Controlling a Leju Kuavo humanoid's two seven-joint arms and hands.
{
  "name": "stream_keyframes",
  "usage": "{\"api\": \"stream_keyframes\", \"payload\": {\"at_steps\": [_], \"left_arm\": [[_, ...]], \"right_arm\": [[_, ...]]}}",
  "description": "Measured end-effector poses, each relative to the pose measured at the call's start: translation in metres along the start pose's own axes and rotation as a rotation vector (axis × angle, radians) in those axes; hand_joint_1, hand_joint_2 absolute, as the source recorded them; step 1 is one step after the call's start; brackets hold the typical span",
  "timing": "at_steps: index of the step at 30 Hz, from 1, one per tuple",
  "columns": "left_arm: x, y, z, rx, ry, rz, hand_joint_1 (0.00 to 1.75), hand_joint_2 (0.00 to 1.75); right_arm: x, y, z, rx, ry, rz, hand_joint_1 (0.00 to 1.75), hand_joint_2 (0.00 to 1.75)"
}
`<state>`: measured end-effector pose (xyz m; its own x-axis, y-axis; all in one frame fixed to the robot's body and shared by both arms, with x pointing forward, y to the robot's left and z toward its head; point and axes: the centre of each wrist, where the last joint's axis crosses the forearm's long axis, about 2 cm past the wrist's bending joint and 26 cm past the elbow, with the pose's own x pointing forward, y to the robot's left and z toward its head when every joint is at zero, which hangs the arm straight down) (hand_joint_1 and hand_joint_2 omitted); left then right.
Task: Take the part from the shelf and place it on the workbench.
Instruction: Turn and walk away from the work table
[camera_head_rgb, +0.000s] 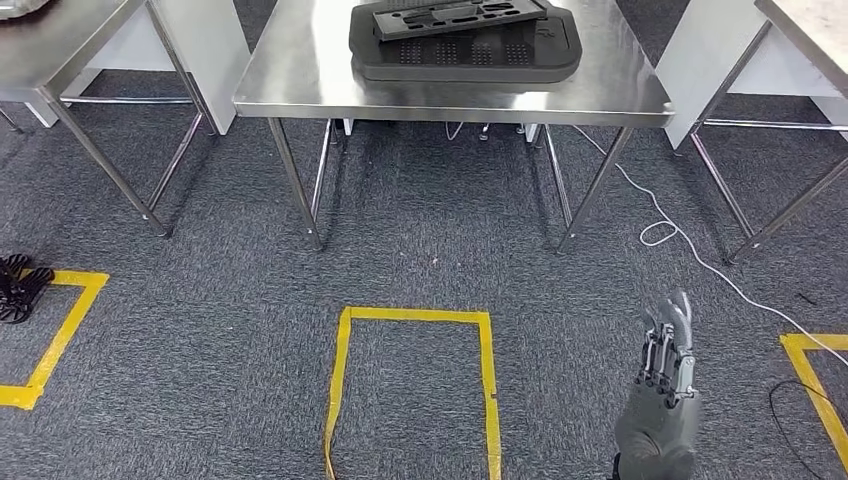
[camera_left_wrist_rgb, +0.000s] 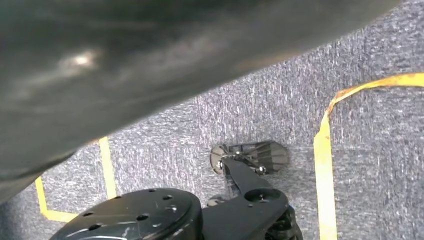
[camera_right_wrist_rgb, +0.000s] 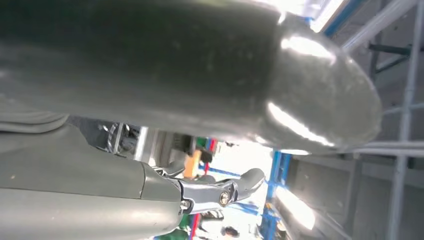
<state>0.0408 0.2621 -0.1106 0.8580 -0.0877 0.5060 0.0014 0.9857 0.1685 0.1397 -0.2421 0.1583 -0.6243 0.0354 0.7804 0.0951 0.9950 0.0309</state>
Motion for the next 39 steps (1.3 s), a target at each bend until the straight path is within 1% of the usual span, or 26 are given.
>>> {"api": "stream_keyframes", "payload": {"at_steps": [19, 31, 39], "left_arm": [[-0.0005, 0.0018, -0.0002, 0.006, 0.005, -0.016, 0.00, 0.00], [-0.0006, 0.0029, -0.0004, 0.011, 0.005, -0.015, 0.00, 0.00], [0.0005, 0.0017, -0.0006, 0.011, 0.003, -0.013, 0.00, 0.00]], "right_arm": [[0.0008, 0.0029, 0.0009, 0.012, -0.009, 0.007, 0.00, 0.00], [0.0012, 0.0012, 0.0012, 0.009, -0.038, 0.095, 0.00, 0.00], [0.0010, -0.0005, 0.0021, 0.017, -0.039, 0.107, 0.00, 0.00]]}}
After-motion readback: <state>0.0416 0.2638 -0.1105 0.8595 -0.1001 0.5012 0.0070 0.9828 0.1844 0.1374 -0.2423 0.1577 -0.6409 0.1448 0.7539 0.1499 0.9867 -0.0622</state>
